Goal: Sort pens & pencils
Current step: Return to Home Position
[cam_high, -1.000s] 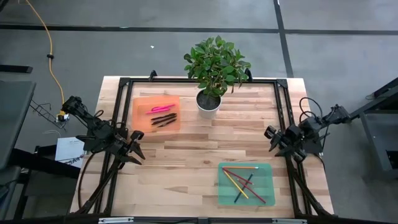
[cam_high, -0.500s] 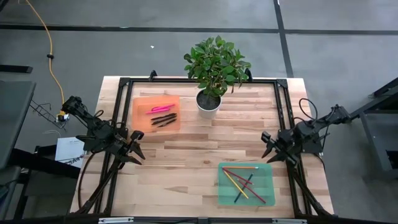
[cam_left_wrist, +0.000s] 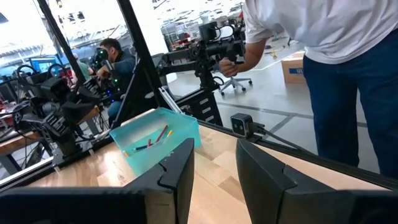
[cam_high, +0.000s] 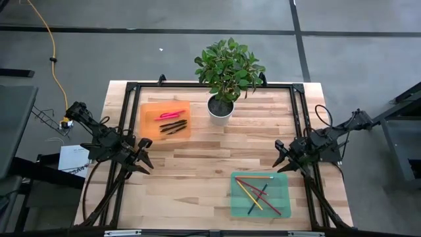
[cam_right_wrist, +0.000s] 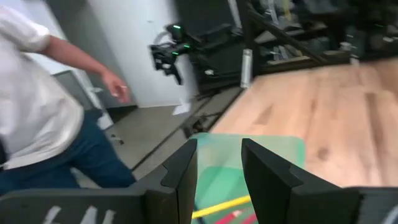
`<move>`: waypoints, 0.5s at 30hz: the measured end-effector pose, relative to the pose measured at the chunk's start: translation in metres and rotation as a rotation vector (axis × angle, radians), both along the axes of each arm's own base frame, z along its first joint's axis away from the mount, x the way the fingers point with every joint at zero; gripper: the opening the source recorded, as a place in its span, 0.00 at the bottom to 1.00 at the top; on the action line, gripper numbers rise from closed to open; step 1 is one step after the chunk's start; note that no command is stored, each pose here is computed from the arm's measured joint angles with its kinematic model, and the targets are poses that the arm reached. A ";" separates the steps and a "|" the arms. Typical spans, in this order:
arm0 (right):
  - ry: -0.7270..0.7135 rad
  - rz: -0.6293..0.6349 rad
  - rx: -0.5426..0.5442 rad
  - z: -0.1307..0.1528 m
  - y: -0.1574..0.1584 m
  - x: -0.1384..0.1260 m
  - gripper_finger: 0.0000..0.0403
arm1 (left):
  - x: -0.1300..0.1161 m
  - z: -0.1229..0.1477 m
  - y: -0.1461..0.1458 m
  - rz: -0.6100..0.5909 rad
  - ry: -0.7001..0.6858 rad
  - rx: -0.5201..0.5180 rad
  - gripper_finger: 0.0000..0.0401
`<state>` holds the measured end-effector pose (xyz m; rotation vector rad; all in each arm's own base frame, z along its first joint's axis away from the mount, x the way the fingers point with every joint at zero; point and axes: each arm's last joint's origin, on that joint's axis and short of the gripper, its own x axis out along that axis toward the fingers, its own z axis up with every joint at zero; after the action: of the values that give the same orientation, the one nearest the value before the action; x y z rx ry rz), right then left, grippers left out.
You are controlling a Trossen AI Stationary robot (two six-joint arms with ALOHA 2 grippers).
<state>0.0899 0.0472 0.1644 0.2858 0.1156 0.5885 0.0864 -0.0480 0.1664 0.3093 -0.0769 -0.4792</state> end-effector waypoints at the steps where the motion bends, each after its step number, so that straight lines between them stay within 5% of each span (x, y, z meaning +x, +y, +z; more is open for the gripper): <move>1: 0.016 -0.019 0.001 -0.001 0.000 0.001 0.29 | 0.000 0.000 0.000 0.000 0.000 0.000 0.27; 15: 0.041 -0.050 -0.042 -0.005 0.000 0.003 0.29 | 0.000 0.000 0.000 -0.001 0.000 0.001 0.27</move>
<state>0.0930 0.0471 0.1596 0.2597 0.1591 0.5302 0.0864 -0.0481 0.1663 0.3098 -0.0767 -0.4799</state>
